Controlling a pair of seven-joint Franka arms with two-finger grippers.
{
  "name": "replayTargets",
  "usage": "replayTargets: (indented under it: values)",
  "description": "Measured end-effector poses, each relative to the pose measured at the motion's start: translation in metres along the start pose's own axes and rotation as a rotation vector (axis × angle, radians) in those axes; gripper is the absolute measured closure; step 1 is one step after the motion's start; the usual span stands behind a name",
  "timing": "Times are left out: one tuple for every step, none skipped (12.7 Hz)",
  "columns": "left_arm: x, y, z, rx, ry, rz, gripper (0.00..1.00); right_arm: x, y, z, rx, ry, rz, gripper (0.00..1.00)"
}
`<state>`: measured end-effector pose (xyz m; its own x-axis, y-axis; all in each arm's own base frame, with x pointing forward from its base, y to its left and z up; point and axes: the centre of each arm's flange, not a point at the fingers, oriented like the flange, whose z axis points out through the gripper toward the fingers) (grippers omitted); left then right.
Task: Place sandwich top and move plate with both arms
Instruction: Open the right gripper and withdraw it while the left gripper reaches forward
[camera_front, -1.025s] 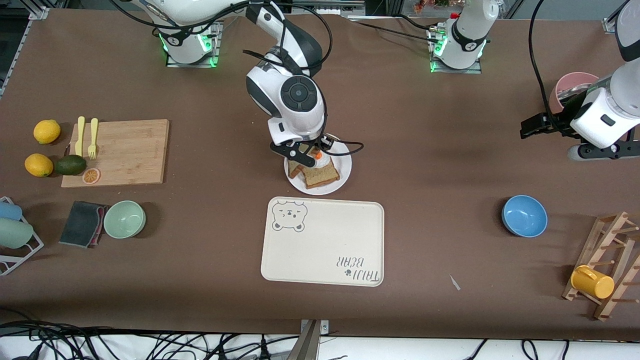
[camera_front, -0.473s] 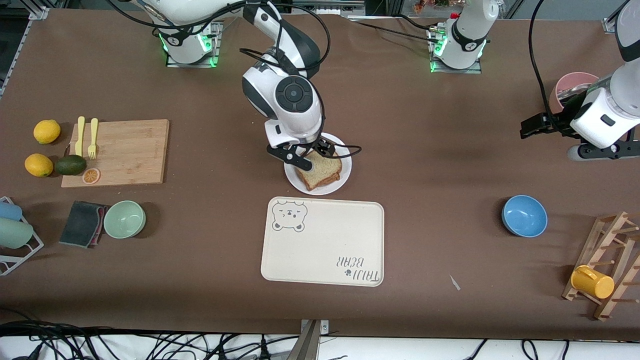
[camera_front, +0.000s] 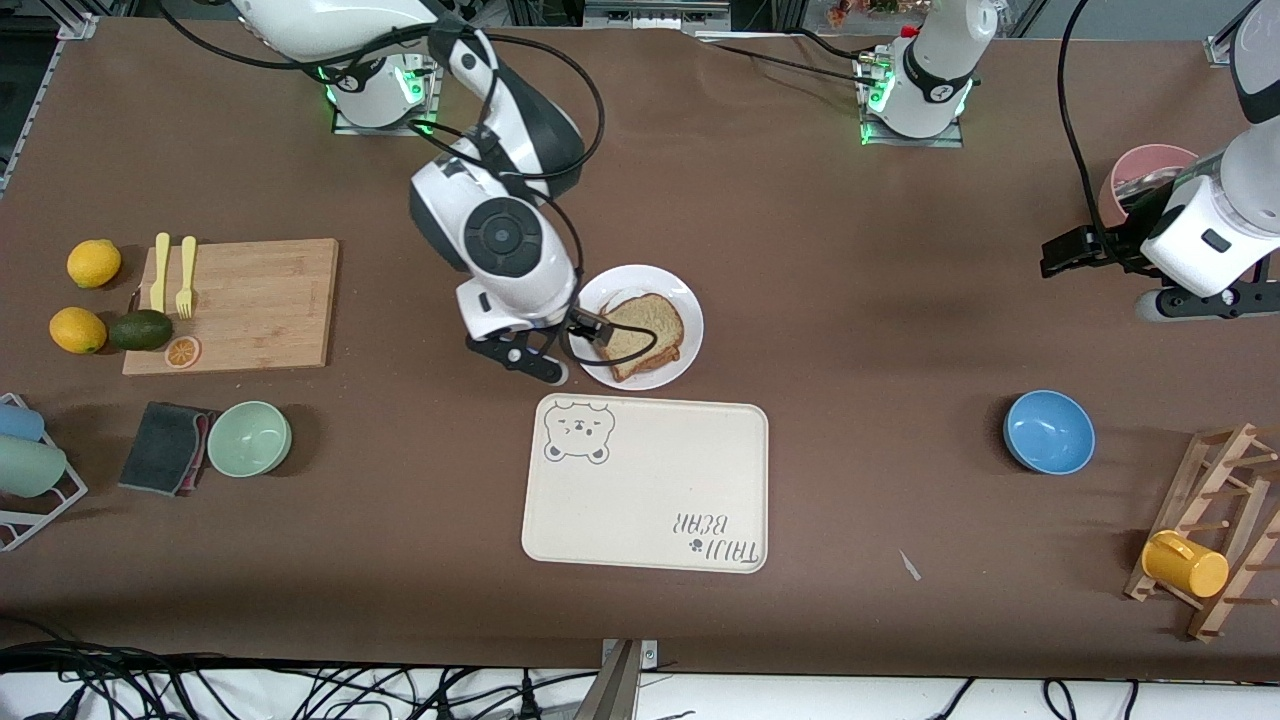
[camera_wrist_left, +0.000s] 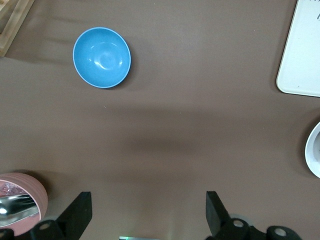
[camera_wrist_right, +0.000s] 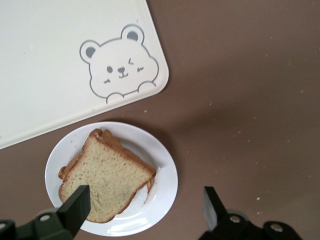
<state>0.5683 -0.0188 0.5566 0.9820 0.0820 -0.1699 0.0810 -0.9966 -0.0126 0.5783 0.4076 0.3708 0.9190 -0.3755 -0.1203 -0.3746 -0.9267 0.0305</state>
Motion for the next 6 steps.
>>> replayTargets:
  values:
    - [0.0,0.0,0.0,0.0,0.0,0.0,0.0,0.006,0.004,-0.006,0.007,0.012,-0.015,0.0]
    - [0.0,0.0,0.0,0.0,0.0,0.0,0.0,0.011,0.007,-0.008,0.005,0.025,-0.036,0.0]
    - [0.0,0.0,0.0,0.0,-0.001,0.0,0.0,0.018,0.012,-0.006,-0.004,0.033,-0.057,0.0]
    - [0.0,0.0,0.001,0.0,-0.001,0.0,0.0,0.026,0.018,-0.002,-0.015,0.035,-0.073,0.0]
    - [0.001,0.0,0.002,0.0,-0.003,0.0,0.0,0.033,0.023,0.0,-0.023,0.038,-0.082,0.0]
    - [0.001,0.0,0.002,0.0,-0.005,0.0,0.0,0.039,0.027,0.001,-0.028,0.041,-0.085,0.0]
